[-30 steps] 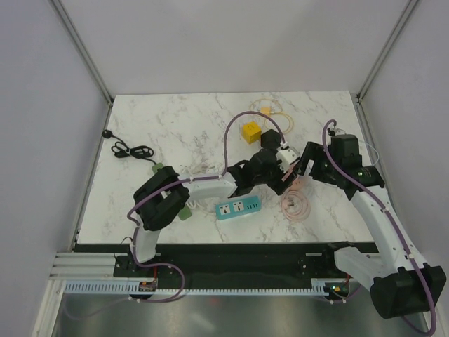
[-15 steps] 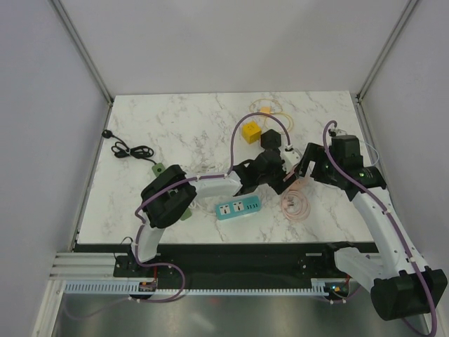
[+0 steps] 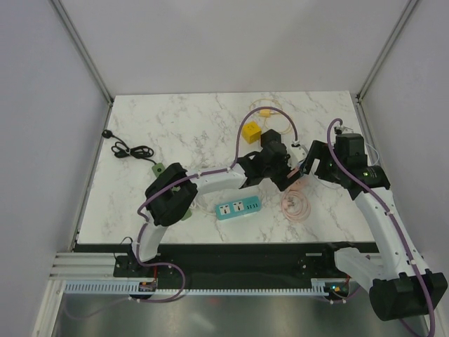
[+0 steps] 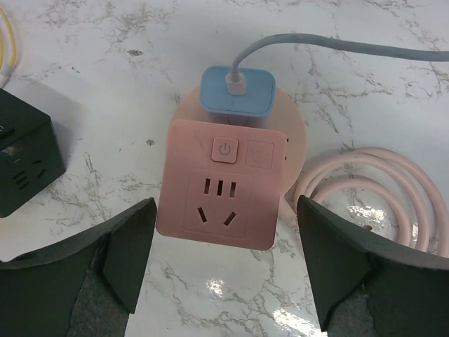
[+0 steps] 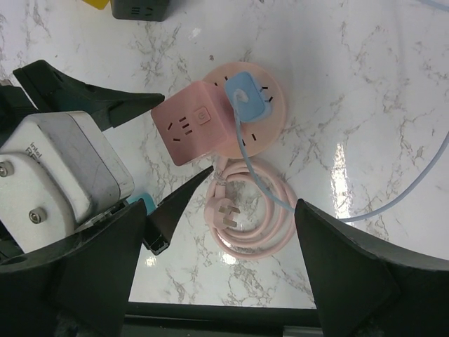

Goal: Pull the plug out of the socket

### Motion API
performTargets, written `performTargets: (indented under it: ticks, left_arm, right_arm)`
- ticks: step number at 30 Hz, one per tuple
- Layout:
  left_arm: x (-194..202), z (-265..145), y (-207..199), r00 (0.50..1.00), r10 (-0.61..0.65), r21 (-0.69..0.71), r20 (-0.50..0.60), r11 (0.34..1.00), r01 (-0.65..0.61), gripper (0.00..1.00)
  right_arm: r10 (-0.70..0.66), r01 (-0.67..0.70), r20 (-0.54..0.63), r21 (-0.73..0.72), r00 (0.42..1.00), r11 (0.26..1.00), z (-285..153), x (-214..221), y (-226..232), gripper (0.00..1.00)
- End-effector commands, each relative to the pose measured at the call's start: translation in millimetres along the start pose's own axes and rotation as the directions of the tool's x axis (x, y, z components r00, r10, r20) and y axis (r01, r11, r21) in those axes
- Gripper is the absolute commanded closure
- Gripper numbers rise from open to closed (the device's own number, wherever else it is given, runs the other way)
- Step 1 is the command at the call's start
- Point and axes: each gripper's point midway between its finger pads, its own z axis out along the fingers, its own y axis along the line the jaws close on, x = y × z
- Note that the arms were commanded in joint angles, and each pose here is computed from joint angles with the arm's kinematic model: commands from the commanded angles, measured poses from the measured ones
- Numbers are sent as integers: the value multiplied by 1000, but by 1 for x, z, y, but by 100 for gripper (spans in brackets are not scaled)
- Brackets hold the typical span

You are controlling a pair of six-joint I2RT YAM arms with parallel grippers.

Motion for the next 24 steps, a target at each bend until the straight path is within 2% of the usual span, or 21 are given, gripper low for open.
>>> performTargets:
  ticks: [1,4,15,17,18,19,24]
  left_arm:
    - [-27,0,-12,994,96,53,59,994,-99,12]
    - [-21,5,-19,993,106,97,55,989,-111,12]
    - [-6,32,-19,994,110,101,29,989,-113,19]
    - [-3,32,-19,994,106,96,22,989,-108,26]
    - [0,33,-19,995,103,96,15,990,-104,38]
    - [-1,31,-17,995,98,88,16,991,-99,44]
    - [-6,24,-15,998,63,94,26,993,-65,70]
  right_arm:
    - [-31,31,0,-15,1000,999,-4,-4,5,6]
    - [-32,32,7,-8,999,999,-5,-10,5,6]
    - [-24,24,5,15,1000,1000,-12,-9,-2,6]
    - [-20,20,-4,19,1000,1000,-14,-4,-4,6]
    - [-20,20,-9,17,1000,1000,-16,-1,-5,6]
    - [-20,20,-10,14,1000,1000,-17,0,-4,6]
    - [-13,13,-33,0,999,1000,-23,14,-6,8]
